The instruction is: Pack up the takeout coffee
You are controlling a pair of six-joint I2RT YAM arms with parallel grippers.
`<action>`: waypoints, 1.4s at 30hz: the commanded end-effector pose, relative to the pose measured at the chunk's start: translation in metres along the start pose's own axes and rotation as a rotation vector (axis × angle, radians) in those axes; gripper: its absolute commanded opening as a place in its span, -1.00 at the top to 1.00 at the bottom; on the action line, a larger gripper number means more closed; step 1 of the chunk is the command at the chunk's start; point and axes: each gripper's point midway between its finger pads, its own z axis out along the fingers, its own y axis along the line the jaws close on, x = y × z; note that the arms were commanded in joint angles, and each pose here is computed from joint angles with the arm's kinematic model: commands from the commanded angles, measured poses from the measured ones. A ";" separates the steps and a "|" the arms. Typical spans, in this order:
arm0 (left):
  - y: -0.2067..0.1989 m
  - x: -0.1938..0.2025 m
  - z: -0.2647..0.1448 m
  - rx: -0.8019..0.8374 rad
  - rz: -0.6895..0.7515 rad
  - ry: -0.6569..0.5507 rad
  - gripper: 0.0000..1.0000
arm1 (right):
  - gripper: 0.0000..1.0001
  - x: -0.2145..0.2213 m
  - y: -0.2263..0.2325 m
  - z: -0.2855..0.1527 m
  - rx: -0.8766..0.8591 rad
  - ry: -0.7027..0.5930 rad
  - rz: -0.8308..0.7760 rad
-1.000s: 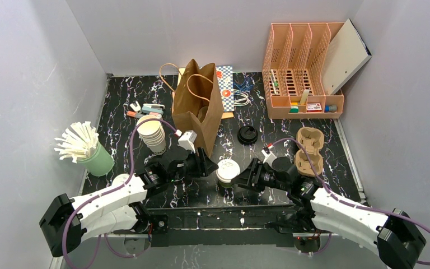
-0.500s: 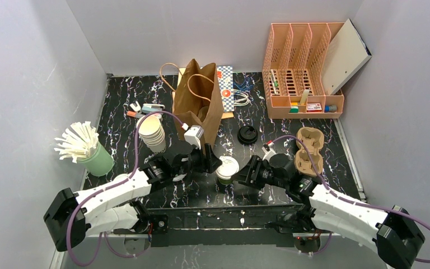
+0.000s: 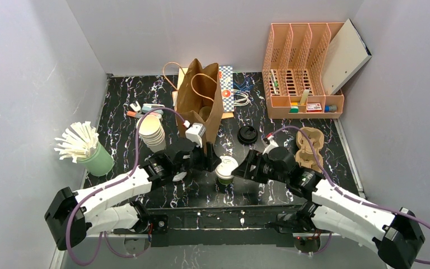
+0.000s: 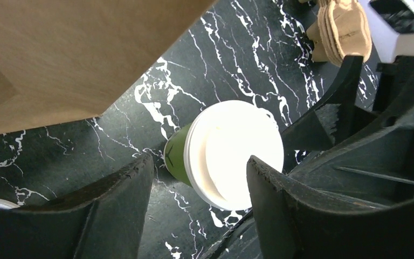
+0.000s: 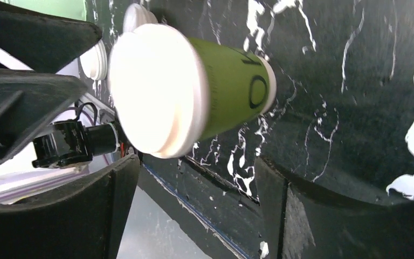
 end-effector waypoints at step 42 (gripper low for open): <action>0.003 0.020 0.000 0.002 -0.202 0.034 0.60 | 0.57 -0.043 0.015 -0.001 0.079 -0.046 -0.210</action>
